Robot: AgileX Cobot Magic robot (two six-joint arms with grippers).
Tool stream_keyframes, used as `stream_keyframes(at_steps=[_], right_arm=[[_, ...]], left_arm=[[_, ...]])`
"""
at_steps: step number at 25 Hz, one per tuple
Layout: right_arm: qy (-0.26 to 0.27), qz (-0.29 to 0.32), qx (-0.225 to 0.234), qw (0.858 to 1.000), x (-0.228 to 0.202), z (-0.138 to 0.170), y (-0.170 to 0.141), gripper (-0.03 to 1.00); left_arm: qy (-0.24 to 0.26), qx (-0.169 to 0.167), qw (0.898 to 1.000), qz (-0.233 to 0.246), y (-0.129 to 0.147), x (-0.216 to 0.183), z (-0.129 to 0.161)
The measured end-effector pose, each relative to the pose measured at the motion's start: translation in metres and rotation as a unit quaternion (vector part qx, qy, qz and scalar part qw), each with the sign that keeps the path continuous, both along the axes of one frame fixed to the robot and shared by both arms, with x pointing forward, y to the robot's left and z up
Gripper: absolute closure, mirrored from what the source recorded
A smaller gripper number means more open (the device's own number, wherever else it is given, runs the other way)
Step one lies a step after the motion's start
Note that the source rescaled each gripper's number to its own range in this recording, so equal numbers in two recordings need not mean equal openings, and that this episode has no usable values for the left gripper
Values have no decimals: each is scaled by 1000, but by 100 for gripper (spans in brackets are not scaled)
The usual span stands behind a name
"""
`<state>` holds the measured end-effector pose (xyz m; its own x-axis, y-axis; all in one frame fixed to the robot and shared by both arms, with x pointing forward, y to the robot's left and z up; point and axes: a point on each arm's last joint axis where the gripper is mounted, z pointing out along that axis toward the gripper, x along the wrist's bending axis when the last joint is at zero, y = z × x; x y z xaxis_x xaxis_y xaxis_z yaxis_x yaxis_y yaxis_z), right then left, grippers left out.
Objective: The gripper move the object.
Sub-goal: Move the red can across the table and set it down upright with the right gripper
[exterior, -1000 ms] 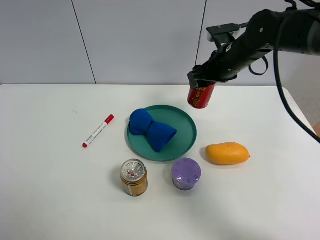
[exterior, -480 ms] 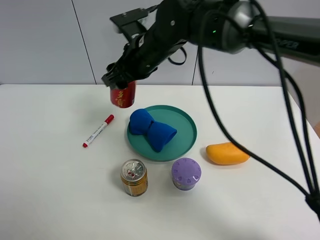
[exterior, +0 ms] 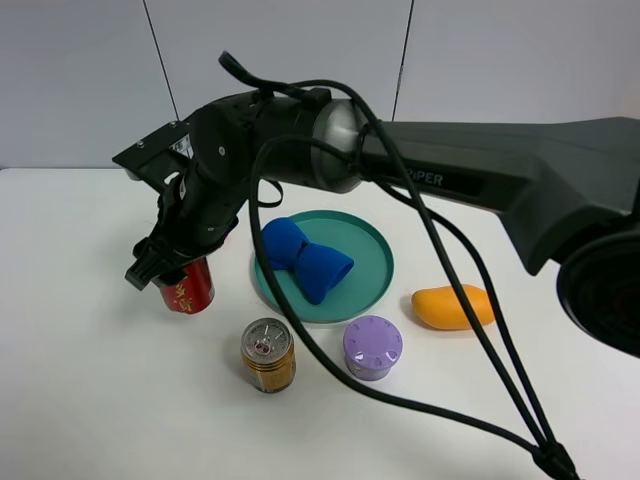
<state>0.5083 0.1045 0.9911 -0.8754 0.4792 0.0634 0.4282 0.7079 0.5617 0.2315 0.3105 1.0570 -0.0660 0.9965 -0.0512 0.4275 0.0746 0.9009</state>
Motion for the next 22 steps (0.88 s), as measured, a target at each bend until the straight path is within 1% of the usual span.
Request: stream_keyframes(at_steps=[5, 12, 17, 22], right_arm=[[3, 34, -14, 999, -20, -19, 18, 96], [17, 40, -38, 998, -22, -60, 27, 96], [2, 37, -19, 999, -19, -63, 32, 96], [-1, 36, -15, 999, -18, -65, 34, 96]], left_arm=[[0, 0, 1000, 0, 0, 0, 0], [0, 0, 1000, 0, 0, 0, 0], [0, 0, 1000, 0, 0, 0, 0], [0, 0, 1000, 0, 0, 0, 0]])
